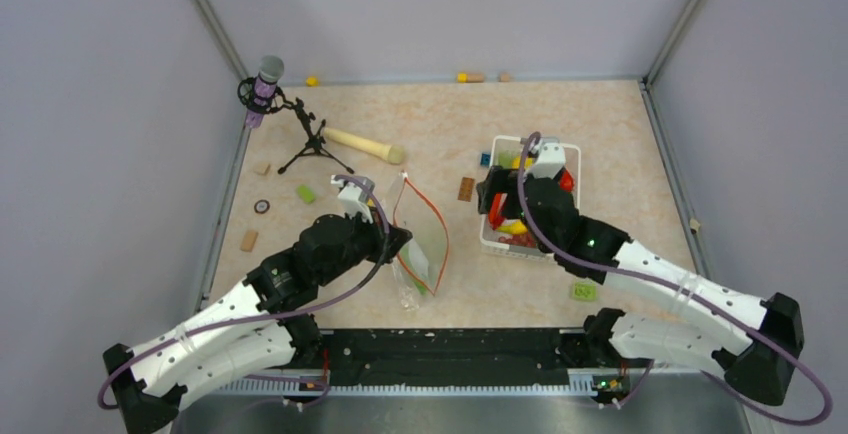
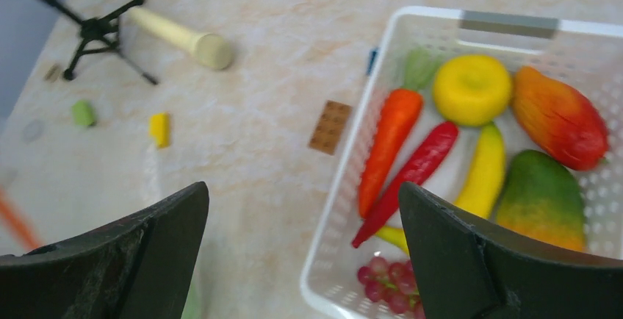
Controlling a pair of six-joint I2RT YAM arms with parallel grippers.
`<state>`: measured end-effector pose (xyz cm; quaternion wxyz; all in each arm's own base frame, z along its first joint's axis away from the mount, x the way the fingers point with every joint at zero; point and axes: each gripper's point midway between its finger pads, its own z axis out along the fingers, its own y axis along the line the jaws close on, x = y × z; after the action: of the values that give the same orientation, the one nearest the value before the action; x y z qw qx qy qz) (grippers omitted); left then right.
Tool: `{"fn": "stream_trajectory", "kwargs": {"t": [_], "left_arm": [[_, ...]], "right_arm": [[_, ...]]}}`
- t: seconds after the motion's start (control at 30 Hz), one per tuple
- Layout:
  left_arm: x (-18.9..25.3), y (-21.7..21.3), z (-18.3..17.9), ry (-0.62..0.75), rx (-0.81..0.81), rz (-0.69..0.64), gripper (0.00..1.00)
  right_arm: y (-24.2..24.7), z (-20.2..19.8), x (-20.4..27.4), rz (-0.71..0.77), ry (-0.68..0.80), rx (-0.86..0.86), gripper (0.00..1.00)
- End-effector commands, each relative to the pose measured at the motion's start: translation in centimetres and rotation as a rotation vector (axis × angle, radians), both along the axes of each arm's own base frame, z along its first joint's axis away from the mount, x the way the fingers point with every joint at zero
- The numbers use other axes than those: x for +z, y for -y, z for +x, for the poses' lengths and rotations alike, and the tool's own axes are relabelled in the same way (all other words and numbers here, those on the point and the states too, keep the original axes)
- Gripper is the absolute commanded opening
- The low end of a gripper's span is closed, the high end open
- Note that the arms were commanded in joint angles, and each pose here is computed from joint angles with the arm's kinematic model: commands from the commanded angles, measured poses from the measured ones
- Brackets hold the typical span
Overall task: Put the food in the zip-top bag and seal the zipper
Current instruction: Pick up the fake fruit from the bin.
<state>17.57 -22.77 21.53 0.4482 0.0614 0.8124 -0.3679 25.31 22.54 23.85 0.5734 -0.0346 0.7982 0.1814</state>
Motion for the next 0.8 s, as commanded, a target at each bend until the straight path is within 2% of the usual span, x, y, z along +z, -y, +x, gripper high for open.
{"fn": "stream_trajectory", "kwargs": {"t": [0.0,0.33,0.47,0.57,0.77], "left_arm": [[1.2,-0.1,0.4,0.027,0.024,-0.032,0.00],[0.8,0.0,0.6,0.023,0.032,-0.022,0.00],[0.6,0.0,0.8,0.017,0.035,-0.012,0.00],[0.4,0.2,0.9,0.013,0.034,-0.007,0.00],[0.3,0.2,0.8,0.011,0.029,-0.003,0.00]], "right_arm": [[3.7,2.0,-3.2,0.062,-0.134,-0.124,0.99],[8.7,8.8,-7.7,0.046,-0.282,-0.301,0.96],[8.4,12.1,-8.8,-0.076,-0.246,-0.267,0.96],[8.8,14.1,-9.7,-0.160,-0.268,-0.302,0.96],[9.5,16.5,-11.8,-0.273,-0.292,-0.339,0.96]]}}
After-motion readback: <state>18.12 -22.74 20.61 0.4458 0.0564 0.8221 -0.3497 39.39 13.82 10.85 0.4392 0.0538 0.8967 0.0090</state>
